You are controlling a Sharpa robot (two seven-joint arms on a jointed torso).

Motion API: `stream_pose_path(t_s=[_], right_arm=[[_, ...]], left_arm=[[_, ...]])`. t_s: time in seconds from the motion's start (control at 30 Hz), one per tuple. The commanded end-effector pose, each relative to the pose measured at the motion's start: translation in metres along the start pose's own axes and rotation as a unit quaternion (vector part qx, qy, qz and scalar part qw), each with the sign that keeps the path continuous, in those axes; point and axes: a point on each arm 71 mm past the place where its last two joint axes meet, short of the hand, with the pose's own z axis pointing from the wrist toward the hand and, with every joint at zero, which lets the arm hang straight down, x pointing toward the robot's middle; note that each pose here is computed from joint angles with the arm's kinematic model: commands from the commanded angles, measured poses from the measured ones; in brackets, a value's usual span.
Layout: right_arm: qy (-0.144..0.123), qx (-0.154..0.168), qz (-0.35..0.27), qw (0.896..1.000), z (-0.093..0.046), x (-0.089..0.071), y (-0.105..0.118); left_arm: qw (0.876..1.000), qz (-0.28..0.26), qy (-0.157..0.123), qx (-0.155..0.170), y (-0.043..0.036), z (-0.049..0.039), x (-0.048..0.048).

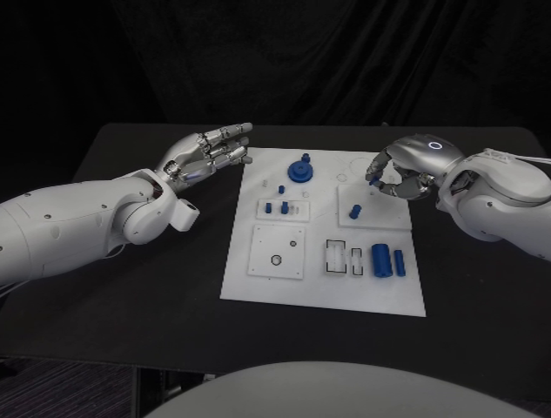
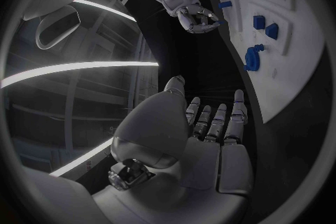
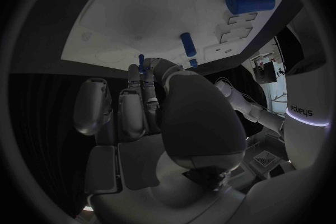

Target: Assemble the parts on the task board

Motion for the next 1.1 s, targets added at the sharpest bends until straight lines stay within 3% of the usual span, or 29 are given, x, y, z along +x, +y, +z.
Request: stream_pose_path(t_s=[0.03, 0.2, 0.47, 0.77, 1.1], right_arm=[[-0.016, 0.005, -0.004, 1.0, -0.001, -0.013, 0.003], [-0.025, -0.008, -0.001, 1.0, -0.004, -0.026, 0.014], [-0.026, -0.068, 0.019, 0.997, -0.006, -0.031, 0.06], [-0.014, -0.13, 0.038, 0.991, 0.006, -0.016, 0.104], [0.018, -0.157, 0.048, 0.986, 0.022, 0.01, 0.129]], left_arm=[[1.0, -0.005, 0.004, 0.015, -0.0015, 0.0003, 0.0017], [1.0, -0.004, 0.002, 0.014, -0.0013, -0.0002, 0.001], [1.0, 0.0, -0.003, 0.017, -0.0016, -0.0012, 0.0008], [1.0, -0.002, -0.006, 0.013, 0.0029, -0.0055, 0.0045], [1.0, 0.004, -0.016, 0.015, 0.0058, -0.0083, 0.0061]])
